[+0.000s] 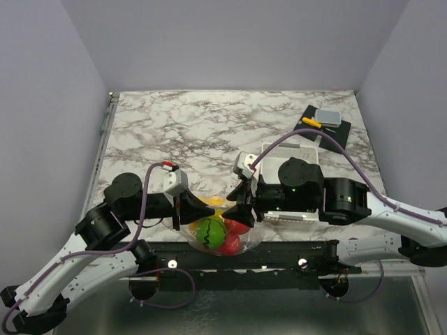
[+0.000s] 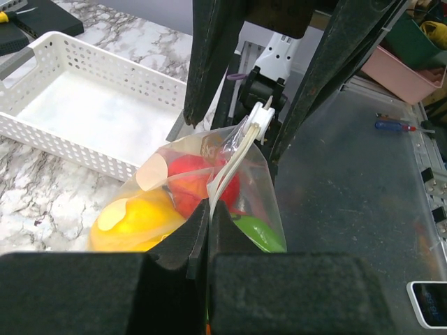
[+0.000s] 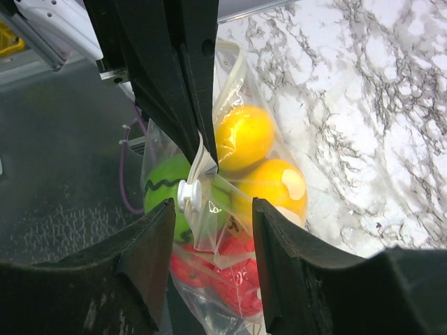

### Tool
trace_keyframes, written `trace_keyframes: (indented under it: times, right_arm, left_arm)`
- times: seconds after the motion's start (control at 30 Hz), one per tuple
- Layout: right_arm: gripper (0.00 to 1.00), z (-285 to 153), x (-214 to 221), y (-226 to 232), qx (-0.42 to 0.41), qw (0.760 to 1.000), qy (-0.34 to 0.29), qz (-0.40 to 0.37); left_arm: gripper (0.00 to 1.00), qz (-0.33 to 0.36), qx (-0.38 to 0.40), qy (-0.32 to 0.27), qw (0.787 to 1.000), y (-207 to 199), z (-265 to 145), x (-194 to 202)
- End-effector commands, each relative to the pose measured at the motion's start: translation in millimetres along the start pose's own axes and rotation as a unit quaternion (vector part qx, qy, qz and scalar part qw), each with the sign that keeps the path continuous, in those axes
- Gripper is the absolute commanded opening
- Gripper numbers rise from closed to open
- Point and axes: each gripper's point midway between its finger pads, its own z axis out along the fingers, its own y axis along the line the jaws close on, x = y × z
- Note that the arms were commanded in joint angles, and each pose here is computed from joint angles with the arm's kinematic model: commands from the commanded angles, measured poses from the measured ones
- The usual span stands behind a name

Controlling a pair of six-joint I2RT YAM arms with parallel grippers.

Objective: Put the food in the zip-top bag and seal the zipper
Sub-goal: Zip the zipper food storage bag at the center of the board.

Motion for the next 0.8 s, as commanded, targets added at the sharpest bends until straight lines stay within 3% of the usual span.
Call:
trace_keyframes:
  times: [0.0, 0.1, 0.3, 0.5, 0.7, 0.77]
  right_arm:
    - [0.53, 1, -14, 1, 0.002, 0.999, -0.039, -0.002]
    - [0.51, 4, -13, 2, -0.002, 0.999, -0.045, -0.001]
    - [0.35, 6, -14, 3, -0.006, 0.999, -0.053, -0.001]
    - [0.28, 6, -20, 9, -0.022, 0.998, -0.067, 0.000]
    - [0.12, 10, -19, 11, -0.029, 0.998, -0.064, -0.002]
    - [0.02, 10, -20, 13, -0.033, 0.997, -0.066, -0.004]
  left_arm:
    - [0.00, 0.028, 0.001, -0.056, 0.998, -9, -7, -37]
    - [0.00, 0.028, 0.001, -0.059, 0.998, -10, -8, -39]
    - [0.00, 0.028, 0.001, -0.064, 0.998, -11, -9, -41]
    - [0.00, 0.027, 0.004, -0.067, 0.997, -13, -11, -41]
    - [0.00, 0.030, 0.003, -0.074, 0.997, -15, -14, -44]
    - [0.00, 0.030, 0.005, -0.076, 0.997, -17, -15, -45]
